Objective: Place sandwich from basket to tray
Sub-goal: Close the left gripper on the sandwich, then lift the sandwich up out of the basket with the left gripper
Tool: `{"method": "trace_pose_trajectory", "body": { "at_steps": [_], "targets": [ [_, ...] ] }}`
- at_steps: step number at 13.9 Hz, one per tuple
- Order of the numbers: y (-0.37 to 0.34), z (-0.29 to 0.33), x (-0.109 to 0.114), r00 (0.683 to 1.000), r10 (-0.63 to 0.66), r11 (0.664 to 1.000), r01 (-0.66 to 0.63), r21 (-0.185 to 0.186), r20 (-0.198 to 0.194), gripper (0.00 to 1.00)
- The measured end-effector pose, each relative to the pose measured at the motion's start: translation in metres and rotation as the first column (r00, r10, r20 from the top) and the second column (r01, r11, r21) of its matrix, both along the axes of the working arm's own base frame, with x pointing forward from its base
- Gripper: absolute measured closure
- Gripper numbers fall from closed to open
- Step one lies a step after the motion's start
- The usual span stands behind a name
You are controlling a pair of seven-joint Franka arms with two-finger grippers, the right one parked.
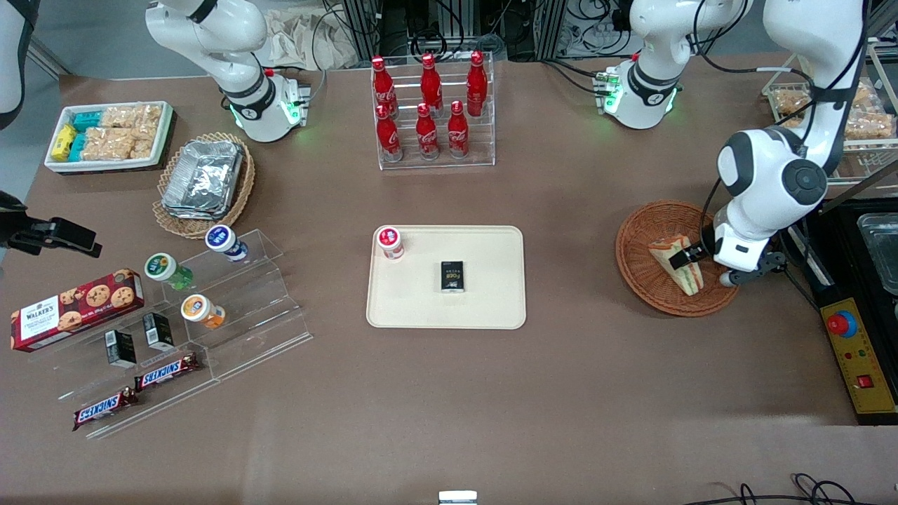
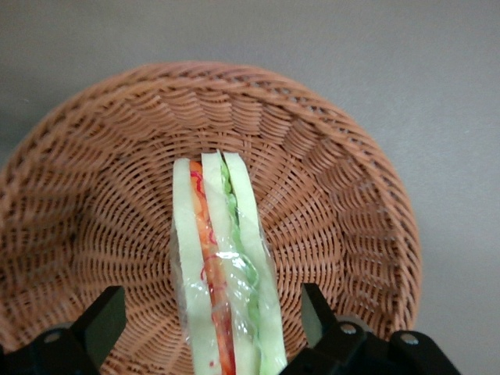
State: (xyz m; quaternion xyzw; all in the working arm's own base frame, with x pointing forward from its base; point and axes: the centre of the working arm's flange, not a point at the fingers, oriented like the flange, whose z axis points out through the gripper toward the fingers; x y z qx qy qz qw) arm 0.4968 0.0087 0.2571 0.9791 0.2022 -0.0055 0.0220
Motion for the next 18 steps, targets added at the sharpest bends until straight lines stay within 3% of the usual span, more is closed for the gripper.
{"method": "trace_pose_trajectory", "body": {
  "at_steps": [5,8,13,17,18],
  "targets": [
    [-0.001,-0.018,-0.012,1.000,0.012,1.000,-0.013,-0.010,-0.028,0.00],
    [-0.001,-0.024,-0.018,0.999,0.013,1.000,-0.014,-0.012,-0.043,0.05],
    [-0.006,-0.023,-0.018,0.999,0.002,1.000,-0.002,-0.013,-0.041,0.56],
    [-0.009,-0.014,-0.017,1.000,-0.005,1.000,0.005,-0.010,-0.025,0.65],
    [-0.014,0.002,-0.014,1.000,-0.018,1.000,0.018,-0.007,-0.017,0.74]
  ]
}}
